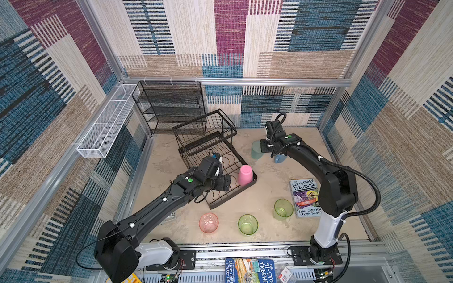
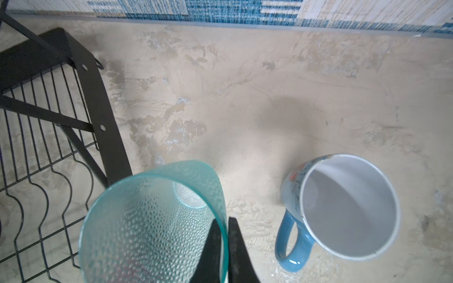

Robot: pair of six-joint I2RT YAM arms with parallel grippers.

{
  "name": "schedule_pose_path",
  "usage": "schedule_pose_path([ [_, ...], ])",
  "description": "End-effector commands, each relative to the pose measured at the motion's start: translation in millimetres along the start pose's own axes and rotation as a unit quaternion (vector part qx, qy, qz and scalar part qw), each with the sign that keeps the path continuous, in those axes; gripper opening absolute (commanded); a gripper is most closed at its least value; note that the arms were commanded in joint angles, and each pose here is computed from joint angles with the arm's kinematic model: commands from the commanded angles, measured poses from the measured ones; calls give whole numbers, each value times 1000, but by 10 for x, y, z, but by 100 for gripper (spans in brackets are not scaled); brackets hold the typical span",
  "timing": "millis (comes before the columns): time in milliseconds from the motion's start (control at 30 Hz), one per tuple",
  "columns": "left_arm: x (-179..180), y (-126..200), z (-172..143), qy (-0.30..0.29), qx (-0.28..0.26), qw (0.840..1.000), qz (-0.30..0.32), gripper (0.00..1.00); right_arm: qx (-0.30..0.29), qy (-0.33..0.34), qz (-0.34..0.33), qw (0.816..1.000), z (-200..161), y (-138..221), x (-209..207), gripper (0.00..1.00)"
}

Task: Load cups into a dish rack
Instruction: Pick up the cup from the top-center of the table, then place the cup upside down at the dish rack.

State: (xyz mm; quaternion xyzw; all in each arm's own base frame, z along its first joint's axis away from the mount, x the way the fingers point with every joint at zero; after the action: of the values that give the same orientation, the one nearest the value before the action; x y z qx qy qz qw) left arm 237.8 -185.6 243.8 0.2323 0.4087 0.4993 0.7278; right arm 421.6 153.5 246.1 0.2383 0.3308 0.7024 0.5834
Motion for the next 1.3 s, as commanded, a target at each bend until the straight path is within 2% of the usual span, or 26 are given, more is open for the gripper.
schedule_pose_path([
  [0, -61, 58, 45, 44, -10, 999, -24, 90, -54, -18, -12, 998, 116, 200, -51, 0],
  [233, -115, 195, 123, 114, -36, 991, -53, 91, -131, -36, 3, 991, 117, 667, -113, 0],
  [433, -202, 335, 216, 203, -66, 971, -110, 91, -203, -45, 47, 977, 61, 1062, -110, 0],
  [633, -298, 414, 357, 298, -102, 932, -179, 91, -253, -39, 136, 957, -40, 1300, -2, 0],
  [900, -428, 340, 522, 424, -107, 861, -259, 91, -305, -26, 215, 928, -156, 1569, 82, 0],
  [1167, -402, 349, 547, 513, -116, 806, -269, 92, -343, -17, 268, 900, -269, 1710, 140, 0],
  [1267, -393, 431, 580, 529, -127, 794, -271, 93, -355, -15, 282, 891, -331, 1716, 159, 0],
])
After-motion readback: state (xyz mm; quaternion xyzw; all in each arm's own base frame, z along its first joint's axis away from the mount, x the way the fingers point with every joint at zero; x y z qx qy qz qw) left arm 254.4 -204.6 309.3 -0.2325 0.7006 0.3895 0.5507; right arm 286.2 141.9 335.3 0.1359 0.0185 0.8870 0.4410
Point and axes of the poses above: each gripper's point midway between its finger pads, its own y axis back along the fingers, its own x axis along the line the jaws close on, z = x × y, the point moved 8 cm from there along y, back along the fingers, and after that the axes turned 9 degrees about y, right-handed, at the moved point
